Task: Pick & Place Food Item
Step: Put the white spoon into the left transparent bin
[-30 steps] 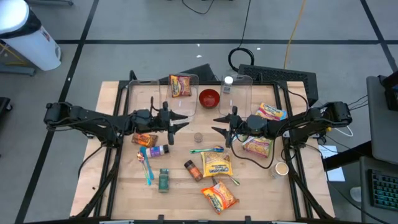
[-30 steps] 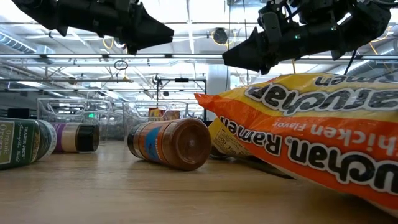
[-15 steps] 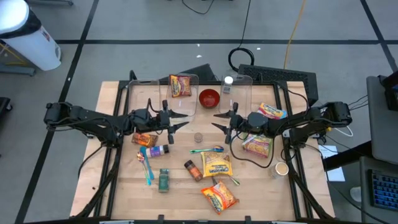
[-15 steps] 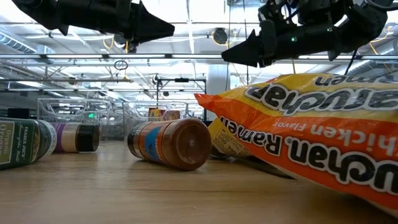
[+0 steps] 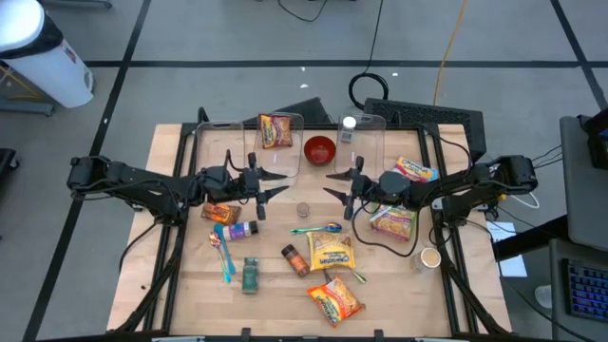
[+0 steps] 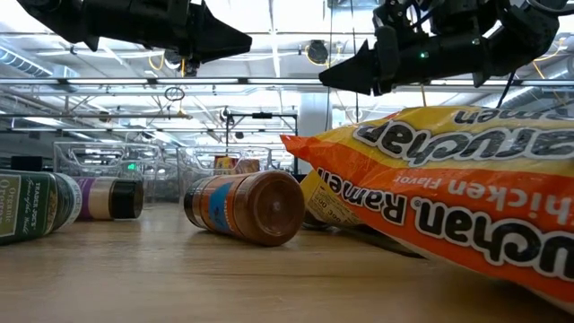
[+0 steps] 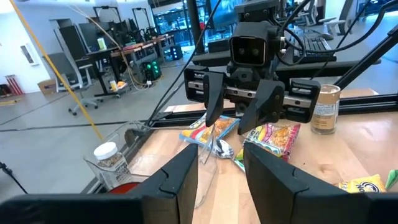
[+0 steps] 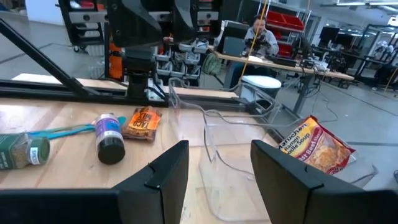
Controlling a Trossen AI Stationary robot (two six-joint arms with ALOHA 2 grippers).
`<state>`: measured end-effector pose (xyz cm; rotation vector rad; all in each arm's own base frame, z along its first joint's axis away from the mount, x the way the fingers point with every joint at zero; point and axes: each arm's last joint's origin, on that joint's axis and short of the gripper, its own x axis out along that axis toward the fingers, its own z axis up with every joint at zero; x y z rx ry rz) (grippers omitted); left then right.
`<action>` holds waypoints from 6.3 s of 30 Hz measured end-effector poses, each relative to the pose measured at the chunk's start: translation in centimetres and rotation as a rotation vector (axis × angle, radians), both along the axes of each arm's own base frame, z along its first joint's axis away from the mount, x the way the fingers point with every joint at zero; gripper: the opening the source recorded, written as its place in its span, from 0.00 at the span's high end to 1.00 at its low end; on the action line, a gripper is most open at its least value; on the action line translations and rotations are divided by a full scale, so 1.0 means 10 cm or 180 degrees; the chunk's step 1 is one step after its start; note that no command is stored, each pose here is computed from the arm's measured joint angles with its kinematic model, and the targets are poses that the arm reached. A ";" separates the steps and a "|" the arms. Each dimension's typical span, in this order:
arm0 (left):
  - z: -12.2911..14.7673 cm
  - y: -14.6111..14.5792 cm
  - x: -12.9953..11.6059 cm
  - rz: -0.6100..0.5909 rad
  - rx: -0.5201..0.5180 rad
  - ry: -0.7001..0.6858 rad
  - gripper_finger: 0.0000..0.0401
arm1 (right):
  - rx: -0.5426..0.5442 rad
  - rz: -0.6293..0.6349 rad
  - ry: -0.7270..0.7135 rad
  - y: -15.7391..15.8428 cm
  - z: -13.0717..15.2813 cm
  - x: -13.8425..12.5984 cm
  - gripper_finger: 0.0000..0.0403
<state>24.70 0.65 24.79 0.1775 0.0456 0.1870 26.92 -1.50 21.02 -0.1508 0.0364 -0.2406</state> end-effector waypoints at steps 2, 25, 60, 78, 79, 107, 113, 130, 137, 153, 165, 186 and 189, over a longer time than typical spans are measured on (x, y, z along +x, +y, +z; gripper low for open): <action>0.00 0.00 0.00 0.0001 -0.0001 -0.0001 0.66 | 0.0045 0.0000 -0.0069 0.00 0.02 0.00 0.59; 0.00 0.00 0.00 0.0001 -0.0001 0.0000 0.66 | 0.0726 0.0108 -0.0124 0.10 -0.01 0.00 0.59; 0.00 0.00 0.00 0.0001 -0.0001 0.0000 0.66 | 0.0087 -0.0033 -0.0342 -0.03 0.10 -0.01 0.59; -0.04 0.00 0.01 0.0019 -0.0370 0.0026 0.66 | -0.0032 -0.0025 -0.0217 -0.03 0.07 0.00 0.59; -0.07 0.00 0.01 0.0017 -0.0397 0.0118 0.66 | -0.0005 -0.0024 -0.0196 -0.03 0.06 0.00 0.59; -0.23 -0.26 -0.03 -0.0529 -0.0726 0.0675 0.66 | 0.0078 0.0801 0.0317 0.05 0.00 -0.07 0.59; -0.23 -0.26 -0.03 -0.0538 -0.0623 0.0679 0.66 | 0.0251 0.0782 0.0974 0.06 0.02 -0.33 0.59; -0.18 -0.16 -0.01 -0.0375 -0.0424 0.0539 0.66 | 0.0997 0.0489 0.2374 0.07 -0.29 -0.64 0.59; -0.19 -0.16 -0.01 -0.0375 -0.0416 0.0544 0.66 | 0.1258 0.0374 0.2591 0.08 -0.37 -0.66 0.59; -0.19 -0.13 -0.01 -0.0353 -0.0304 0.0556 0.66 | 0.1293 0.0445 0.2787 0.21 -0.40 -0.71 0.59; -0.19 -0.10 -0.01 -0.0318 -0.0285 0.0557 0.66 | 0.1205 0.0271 0.2987 0.19 -0.44 -0.76 0.59; -0.19 -0.10 -0.01 -0.0318 -0.0285 0.0557 0.66 | 0.1094 0.0080 0.3128 0.17 -0.46 -0.80 0.88; -0.19 -0.10 -0.01 -0.0320 -0.0285 0.0557 0.66 | 0.1069 0.0111 0.3139 0.17 -0.47 -0.80 0.93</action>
